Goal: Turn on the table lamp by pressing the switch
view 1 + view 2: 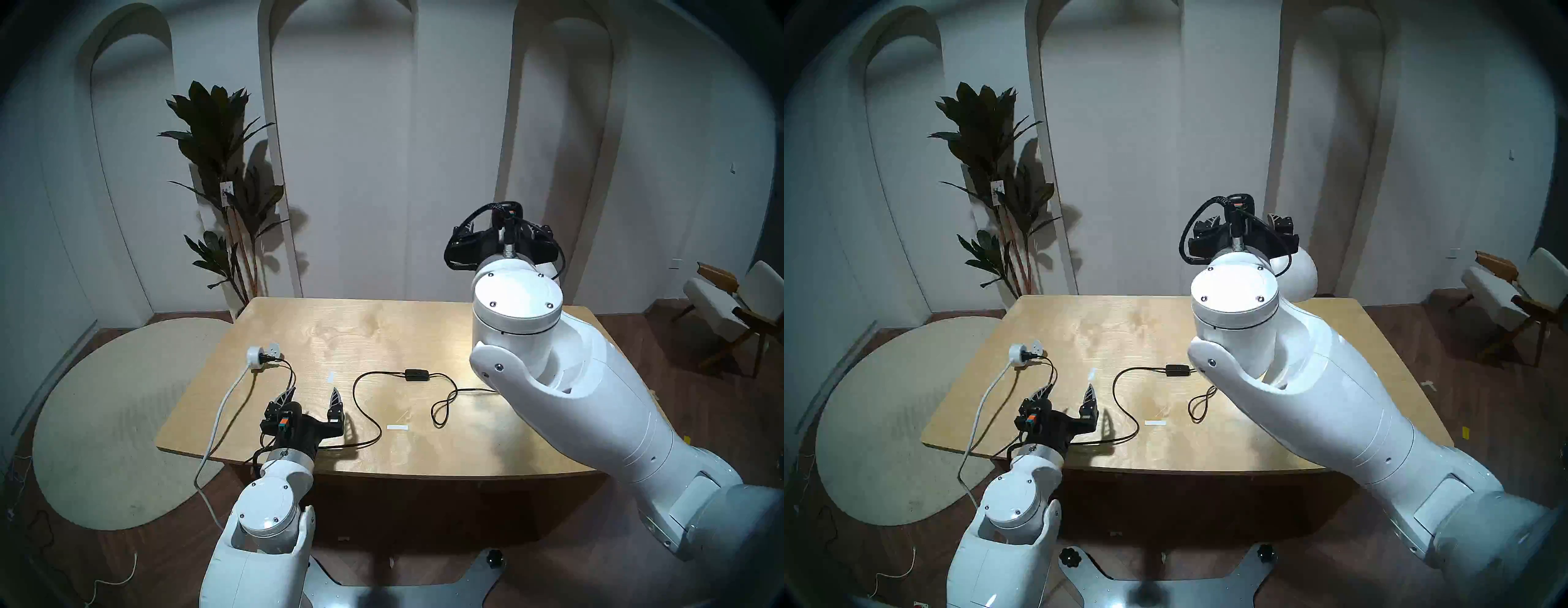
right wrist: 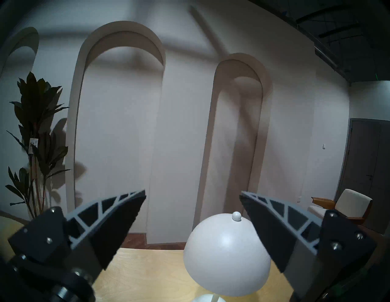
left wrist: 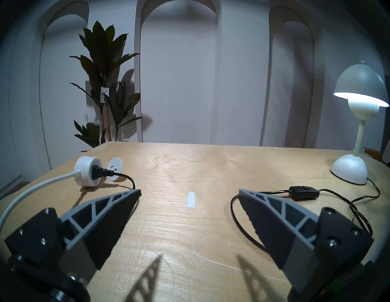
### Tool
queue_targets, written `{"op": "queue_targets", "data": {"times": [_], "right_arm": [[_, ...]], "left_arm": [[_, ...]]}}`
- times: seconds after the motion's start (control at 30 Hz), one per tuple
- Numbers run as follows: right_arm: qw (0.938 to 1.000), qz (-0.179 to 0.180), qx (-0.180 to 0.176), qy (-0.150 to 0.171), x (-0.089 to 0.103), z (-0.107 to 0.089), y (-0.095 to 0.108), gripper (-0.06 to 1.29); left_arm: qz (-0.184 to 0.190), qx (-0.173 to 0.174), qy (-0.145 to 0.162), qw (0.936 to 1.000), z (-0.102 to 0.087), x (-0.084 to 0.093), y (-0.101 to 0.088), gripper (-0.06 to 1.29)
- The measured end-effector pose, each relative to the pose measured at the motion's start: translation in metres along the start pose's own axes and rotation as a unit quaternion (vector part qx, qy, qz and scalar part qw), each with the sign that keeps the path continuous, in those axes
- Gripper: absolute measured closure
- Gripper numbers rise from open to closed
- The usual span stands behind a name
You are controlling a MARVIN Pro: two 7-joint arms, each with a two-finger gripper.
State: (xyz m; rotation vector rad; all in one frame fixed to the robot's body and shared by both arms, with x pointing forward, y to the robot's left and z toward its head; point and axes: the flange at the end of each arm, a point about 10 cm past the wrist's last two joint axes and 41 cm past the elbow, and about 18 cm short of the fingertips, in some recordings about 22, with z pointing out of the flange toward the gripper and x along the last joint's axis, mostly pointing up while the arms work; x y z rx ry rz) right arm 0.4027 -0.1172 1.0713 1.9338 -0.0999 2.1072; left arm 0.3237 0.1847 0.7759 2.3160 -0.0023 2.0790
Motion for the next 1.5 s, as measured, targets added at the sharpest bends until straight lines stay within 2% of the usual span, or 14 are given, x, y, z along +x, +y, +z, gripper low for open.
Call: {"op": "queue_targets", "data": {"times": [0.17, 0.57, 0.87, 1.5], "right_arm": [[1.0000, 0.000, -0.002, 0.006, 0.007, 0.003, 0.001, 0.02], [1.0000, -0.001, -0.007, 0.006, 0.008, 0.005, 0.002, 0.02], [0.9994, 0.028, -0.017, 0.009, 0.013, 0.007, 0.010, 0.03], [0.9990, 0.039, -0.016, 0.009, 0.013, 0.006, 0.011, 0.02]], "left_arm": [[0.000, 0.000, 0.000, 1.0000, 0.000, 0.000, 0.000, -0.02], [0.000, 0.000, 0.000, 1.0000, 0.000, 0.000, 0.000, -0.02], [0.000, 0.000, 0.000, 1.0000, 0.000, 0.000, 0.000, -0.02], [0.000, 0.000, 0.000, 1.0000, 0.000, 0.000, 0.000, -0.02]]}}
